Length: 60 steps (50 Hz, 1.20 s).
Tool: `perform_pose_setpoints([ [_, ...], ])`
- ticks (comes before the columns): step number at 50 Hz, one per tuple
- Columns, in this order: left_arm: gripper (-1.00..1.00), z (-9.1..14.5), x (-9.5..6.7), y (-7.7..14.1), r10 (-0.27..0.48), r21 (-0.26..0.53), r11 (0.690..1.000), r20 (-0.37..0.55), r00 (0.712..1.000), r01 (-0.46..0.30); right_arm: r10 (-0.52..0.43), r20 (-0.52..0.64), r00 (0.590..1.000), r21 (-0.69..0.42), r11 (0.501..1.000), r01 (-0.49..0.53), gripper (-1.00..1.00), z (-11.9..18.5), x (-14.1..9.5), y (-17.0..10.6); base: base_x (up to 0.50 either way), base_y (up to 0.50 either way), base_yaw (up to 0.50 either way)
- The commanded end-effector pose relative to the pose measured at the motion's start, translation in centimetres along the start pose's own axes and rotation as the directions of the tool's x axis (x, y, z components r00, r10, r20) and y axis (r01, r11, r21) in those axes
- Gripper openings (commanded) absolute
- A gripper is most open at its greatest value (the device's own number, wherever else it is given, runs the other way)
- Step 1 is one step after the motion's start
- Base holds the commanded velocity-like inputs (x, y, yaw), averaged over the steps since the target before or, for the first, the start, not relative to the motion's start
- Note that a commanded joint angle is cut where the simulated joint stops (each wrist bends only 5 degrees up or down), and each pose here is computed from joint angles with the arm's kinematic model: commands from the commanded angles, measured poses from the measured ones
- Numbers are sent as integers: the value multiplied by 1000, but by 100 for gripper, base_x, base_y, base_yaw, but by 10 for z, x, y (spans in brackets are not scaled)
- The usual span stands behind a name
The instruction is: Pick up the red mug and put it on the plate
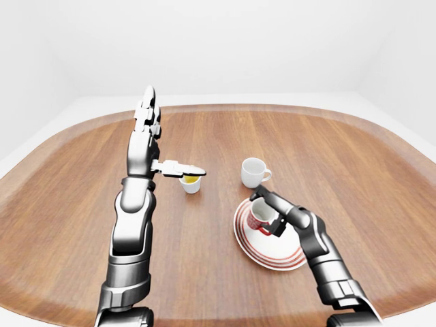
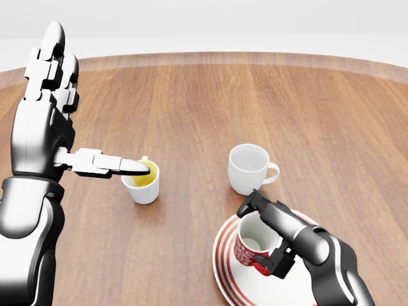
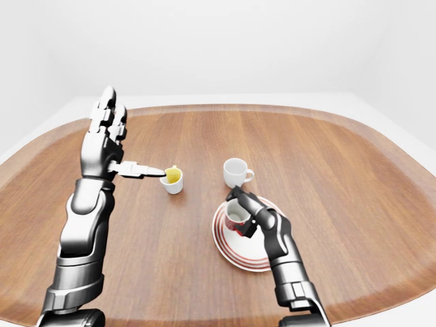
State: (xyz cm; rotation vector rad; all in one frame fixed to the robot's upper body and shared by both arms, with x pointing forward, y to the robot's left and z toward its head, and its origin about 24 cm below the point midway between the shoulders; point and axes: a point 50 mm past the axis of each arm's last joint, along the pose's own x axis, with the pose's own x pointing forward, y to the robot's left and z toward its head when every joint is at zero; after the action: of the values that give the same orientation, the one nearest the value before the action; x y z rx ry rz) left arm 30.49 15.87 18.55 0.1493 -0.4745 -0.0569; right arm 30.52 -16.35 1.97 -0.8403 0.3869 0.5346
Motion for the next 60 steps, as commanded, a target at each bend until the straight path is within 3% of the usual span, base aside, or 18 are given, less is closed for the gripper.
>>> perform_pose_setpoints([
  [1, 100, -3, -1, -1, -1, -1, 1000, -13, 1000, 1, -11, -34, 999, -29, 1000, 10, -100, -7, -5, -2, 0, 0, 0],
  [43, 100, -5, -1, -7, -10, -8, 1000, -22, 1000, 9, -51, -67, 996, -27, 998, 50, -100, -26, -28, -11, 0, 0, 0],
  [60, 100, -2, 0, -7, -13, -4, 1000, -9, 1000, 13, -49, -73, 996, -19, 999, 47, -100, -28, -26, -9, 0, 0, 0],
])
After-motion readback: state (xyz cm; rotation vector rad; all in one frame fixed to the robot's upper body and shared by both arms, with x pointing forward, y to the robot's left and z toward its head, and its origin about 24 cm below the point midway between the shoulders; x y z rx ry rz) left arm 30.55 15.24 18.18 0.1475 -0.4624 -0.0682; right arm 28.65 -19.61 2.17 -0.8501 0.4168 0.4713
